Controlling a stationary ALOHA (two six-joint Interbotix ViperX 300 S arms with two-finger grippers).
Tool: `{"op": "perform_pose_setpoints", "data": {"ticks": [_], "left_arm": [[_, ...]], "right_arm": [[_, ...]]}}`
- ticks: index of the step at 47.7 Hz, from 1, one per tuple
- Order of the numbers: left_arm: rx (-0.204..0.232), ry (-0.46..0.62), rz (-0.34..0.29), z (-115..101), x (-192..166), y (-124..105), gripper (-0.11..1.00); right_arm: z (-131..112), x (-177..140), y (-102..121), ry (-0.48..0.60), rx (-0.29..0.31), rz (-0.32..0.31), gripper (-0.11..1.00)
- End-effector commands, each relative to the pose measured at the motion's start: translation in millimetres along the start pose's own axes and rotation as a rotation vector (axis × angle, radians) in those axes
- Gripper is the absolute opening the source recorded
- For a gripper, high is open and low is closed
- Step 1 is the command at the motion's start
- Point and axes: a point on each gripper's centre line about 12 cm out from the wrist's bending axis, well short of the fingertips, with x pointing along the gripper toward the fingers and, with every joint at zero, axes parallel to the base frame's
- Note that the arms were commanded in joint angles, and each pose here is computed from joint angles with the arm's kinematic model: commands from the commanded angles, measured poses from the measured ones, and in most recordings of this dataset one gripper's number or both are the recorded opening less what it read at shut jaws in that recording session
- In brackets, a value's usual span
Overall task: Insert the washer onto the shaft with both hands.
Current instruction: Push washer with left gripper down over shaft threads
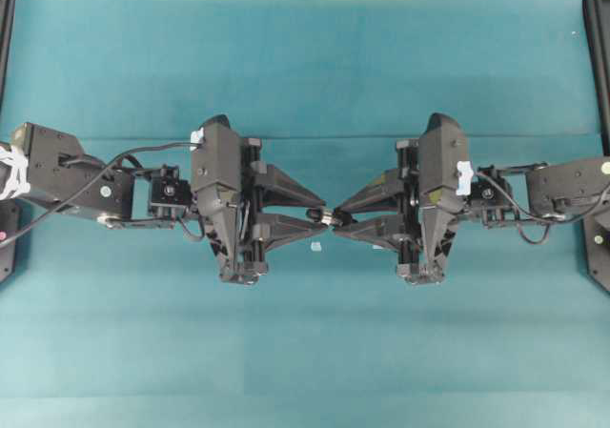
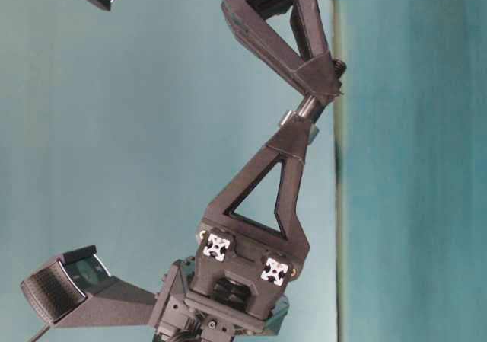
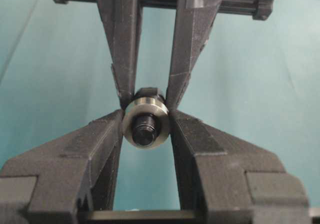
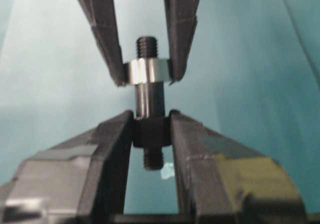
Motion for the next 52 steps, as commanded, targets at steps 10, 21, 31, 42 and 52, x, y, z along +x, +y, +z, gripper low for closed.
{"op": "perform_pose_setpoints", "data": {"ticks": [10, 21, 31, 42, 52], "left_arm": [[0.006, -0.023, -0.014, 7.5, 2.0, -5.4, 0.35], [0.007, 0.014, -0.009, 4.0, 7.6, -4.9, 0.35], [0.011, 0.044, -0.006, 3.1, 12.8, -5.4, 0.35], [0.011, 0.046, -0.006, 2.9, 13.3, -5.4, 0.35], [0.002, 0.044, -0.006, 3.5, 13.5, -5.4, 0.35]], "right_arm": [[7.5, 0.4, 0.1, -0.031, 0.014, 0.002, 0.0], [8.3, 0.8, 0.7, -0.037, 0.014, 0.004, 0.0], [8.7, 1.2, 0.3, -0.038, 0.013, 0.004, 0.0], [8.7, 1.2, 0.3, -0.038, 0.013, 0.004, 0.0], [8.7, 1.2, 0.2, -0.038, 0.016, 0.003, 0.0]]}}
